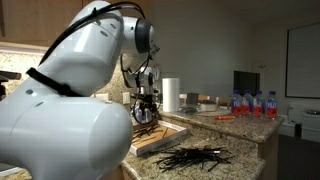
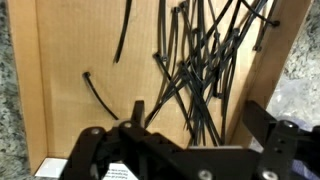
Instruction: Remove the zip ties from the box
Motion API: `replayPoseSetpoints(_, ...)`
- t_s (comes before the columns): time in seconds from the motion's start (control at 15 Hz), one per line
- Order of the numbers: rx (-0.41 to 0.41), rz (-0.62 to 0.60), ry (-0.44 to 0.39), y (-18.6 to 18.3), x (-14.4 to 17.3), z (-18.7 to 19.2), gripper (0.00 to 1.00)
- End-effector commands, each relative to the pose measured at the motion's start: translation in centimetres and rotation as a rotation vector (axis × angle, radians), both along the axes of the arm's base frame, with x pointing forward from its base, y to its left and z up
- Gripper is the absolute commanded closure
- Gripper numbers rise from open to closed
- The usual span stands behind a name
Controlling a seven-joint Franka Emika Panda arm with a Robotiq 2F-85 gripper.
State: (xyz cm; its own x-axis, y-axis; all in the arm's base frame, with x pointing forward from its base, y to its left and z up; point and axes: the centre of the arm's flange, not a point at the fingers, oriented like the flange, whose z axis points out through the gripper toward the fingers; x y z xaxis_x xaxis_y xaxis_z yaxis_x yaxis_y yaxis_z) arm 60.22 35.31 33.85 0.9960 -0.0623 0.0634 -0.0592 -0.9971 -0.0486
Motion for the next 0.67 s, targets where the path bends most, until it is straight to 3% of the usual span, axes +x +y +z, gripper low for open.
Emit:
replayPoseSetpoints(0.0, -0.005, -0.03, 0.051, 2.2, 1.8, -2.8, 0.0)
replayPoseSetpoints(0.6, -0.004, -0.106, 0.094, 4.3, 3.6, -9.0, 0.0)
